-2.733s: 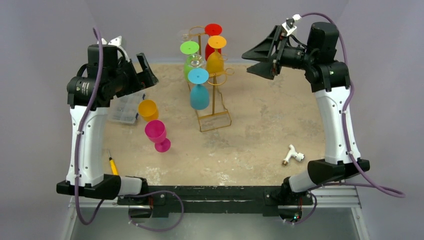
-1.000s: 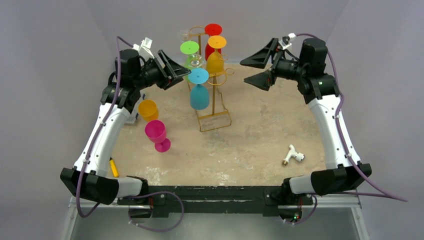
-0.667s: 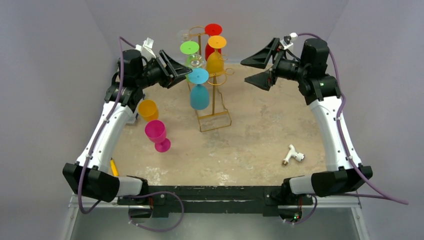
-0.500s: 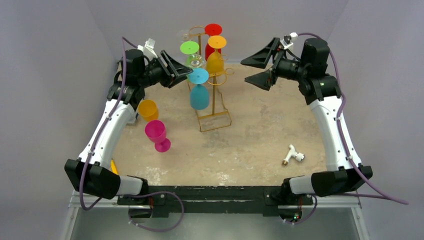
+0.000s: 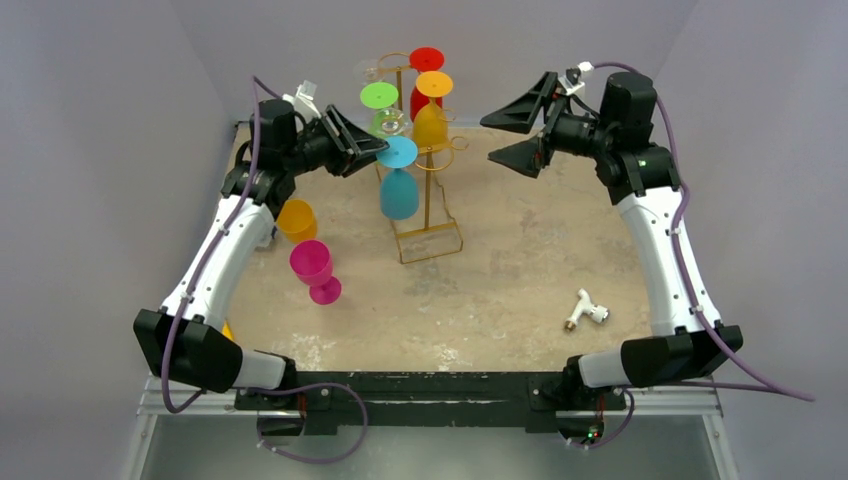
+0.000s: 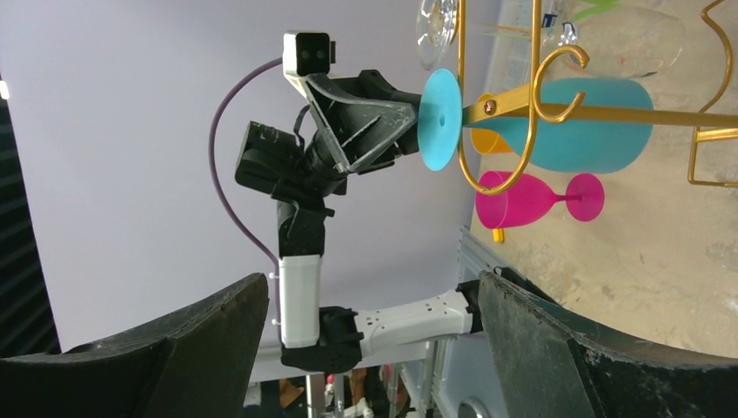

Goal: Take the wine glass off the wine glass rack

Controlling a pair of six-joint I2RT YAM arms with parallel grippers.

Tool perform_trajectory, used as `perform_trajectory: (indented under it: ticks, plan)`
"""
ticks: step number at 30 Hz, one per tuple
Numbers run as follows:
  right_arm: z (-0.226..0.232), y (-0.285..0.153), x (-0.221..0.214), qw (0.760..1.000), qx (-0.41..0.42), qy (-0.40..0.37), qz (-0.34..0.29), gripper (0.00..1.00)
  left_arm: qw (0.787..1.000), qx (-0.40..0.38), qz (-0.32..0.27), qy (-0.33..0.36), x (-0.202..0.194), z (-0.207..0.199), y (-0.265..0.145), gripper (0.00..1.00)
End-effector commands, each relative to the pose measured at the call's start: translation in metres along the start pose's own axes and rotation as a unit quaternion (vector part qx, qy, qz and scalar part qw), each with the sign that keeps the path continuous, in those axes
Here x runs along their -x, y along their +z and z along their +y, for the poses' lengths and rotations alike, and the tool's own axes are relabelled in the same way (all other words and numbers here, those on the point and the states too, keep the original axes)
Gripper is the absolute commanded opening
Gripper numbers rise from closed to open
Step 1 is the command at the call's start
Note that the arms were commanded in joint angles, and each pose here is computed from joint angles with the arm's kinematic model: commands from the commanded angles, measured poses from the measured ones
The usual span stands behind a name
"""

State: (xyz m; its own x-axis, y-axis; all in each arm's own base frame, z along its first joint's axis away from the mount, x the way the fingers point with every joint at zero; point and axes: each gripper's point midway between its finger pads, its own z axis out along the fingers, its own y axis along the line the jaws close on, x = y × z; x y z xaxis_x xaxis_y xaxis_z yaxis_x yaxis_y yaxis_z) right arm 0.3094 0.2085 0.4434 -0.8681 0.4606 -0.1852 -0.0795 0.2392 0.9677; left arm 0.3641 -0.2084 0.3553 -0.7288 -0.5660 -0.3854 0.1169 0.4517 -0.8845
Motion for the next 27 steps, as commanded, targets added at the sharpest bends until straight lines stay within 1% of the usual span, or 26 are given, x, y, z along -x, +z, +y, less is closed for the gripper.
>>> perform_trajectory:
  ticks: [1, 9, 13, 17, 27]
  plan:
    - [0.0169, -0.0070, -0.0044, 0.999, 0.019, -0.028, 0.006, 0.89, 1.000, -0.029, -0.004, 0.010, 0.0028, -0.0185, -0.0011, 0.42]
    - [0.0155, -0.0080, -0.0070, 0.999, 0.018, -0.028, 0.010, 0.89, 0.999, -0.032, -0.001, 0.010, 0.0010, -0.0183, -0.0008, 0.39]
    - [0.0156, -0.0083, -0.0079, 0.999, 0.018, -0.028, 0.012, 0.89, 0.999, -0.043, -0.001, 0.012, 0.0003, -0.0220, -0.0003, 0.37]
    - [0.0165, -0.0087, -0.0087, 0.999, 0.019, -0.029, 0.013, 0.88, 0.999, -0.046, 0.000, 0.013, 0.0005, -0.0253, -0.0004, 0.31]
    - [0.0170, -0.0100, -0.0108, 0.999, 0.020, -0.032, 0.018, 0.88, 0.999, -0.046, -0.007, 0.014, 0.0016, -0.0279, -0.0044, 0.25]
